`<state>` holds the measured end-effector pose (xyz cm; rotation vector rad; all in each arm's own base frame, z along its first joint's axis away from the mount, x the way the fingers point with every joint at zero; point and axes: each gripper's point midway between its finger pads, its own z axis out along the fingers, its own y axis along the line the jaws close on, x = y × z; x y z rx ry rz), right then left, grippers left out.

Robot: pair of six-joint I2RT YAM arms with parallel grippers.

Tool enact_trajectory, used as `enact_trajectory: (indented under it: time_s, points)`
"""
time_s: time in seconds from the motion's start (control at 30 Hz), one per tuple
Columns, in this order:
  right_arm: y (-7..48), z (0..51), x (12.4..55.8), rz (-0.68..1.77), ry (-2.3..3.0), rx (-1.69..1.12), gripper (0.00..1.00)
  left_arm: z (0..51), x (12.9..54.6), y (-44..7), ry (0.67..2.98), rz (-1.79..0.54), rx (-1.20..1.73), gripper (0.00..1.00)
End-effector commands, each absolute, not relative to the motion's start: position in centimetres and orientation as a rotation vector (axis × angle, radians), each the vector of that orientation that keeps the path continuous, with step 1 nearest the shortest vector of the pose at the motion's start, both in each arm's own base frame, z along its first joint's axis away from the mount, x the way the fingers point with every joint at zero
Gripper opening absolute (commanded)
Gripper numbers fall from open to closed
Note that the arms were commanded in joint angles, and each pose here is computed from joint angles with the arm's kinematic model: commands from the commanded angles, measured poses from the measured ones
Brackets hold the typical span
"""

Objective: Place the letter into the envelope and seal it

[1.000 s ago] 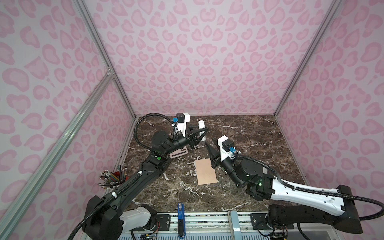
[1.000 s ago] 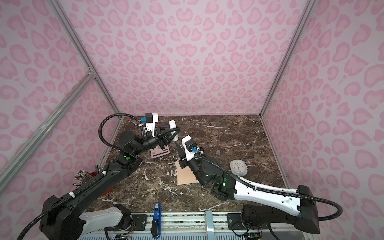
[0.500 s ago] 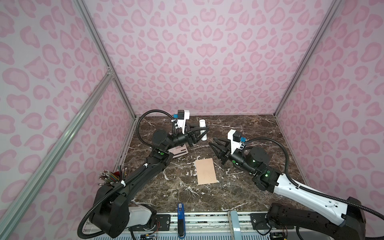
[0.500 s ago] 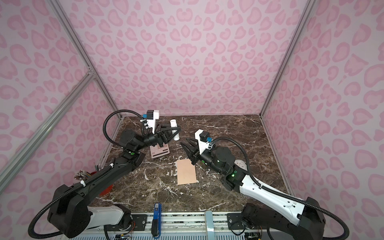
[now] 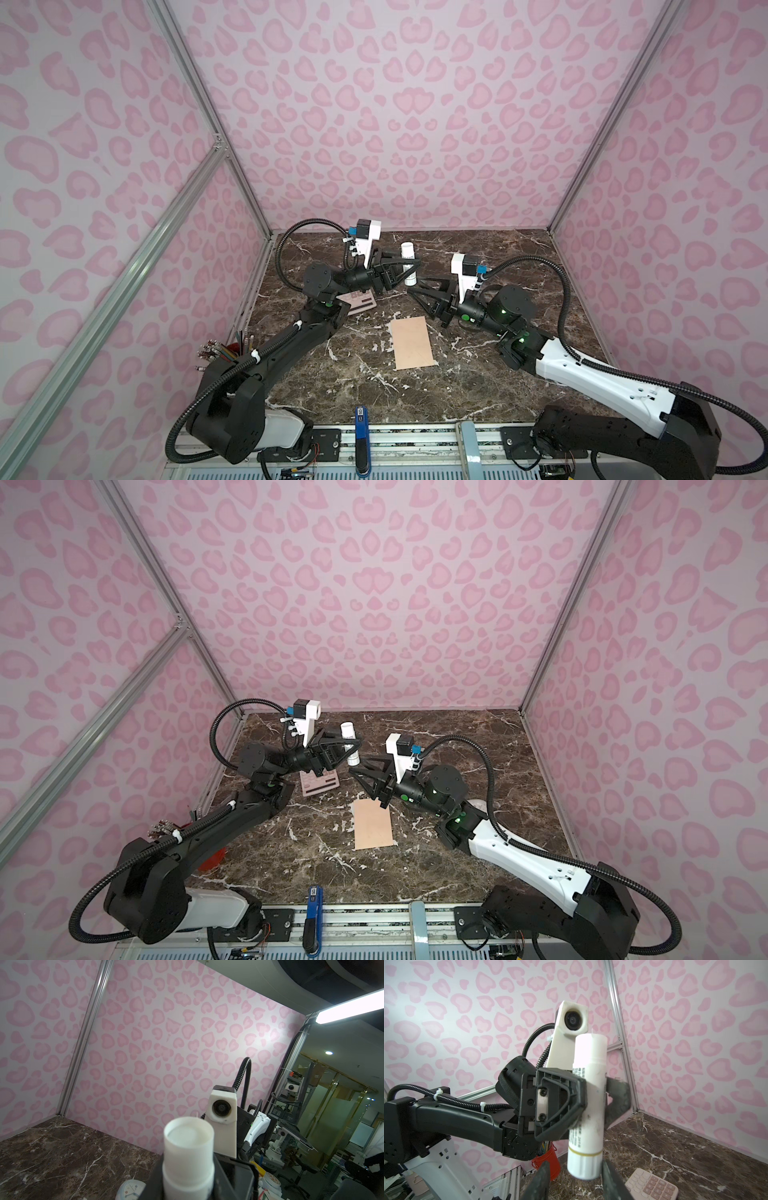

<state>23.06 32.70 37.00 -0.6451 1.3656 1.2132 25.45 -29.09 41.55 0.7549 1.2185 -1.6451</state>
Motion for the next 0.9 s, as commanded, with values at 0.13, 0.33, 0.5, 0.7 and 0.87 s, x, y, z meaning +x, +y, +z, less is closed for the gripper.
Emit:
enact_trajectory:
  time_s: [0.13,0.33,0.5,0.7,0.87]
  points:
    - [33.1,38.8,22.4,1.257,1.281,-0.674,0.35,42.1,24.9,-28.9,1.164,-1.645,0.784,0.03]
    - [33.3,38.8,22.4,1.260,1.278,-0.678,0.30,42.0,24.9,-29.1,1.169,-1.650,0.787,0.03]
    - [33.3,39.1,22.5,1.261,1.270,-0.674,0.26,41.8,24.8,-29.2,1.176,-1.649,0.793,0.03]
    - [33.6,39.3,22.3,1.229,1.281,-0.688,0.23,41.2,25.0,-29.4,1.202,-1.626,0.790,0.03]
    - [34.4,39.5,21.7,1.115,1.287,-0.715,0.22,40.3,25.7,-29.9,1.265,-1.556,0.772,0.03]
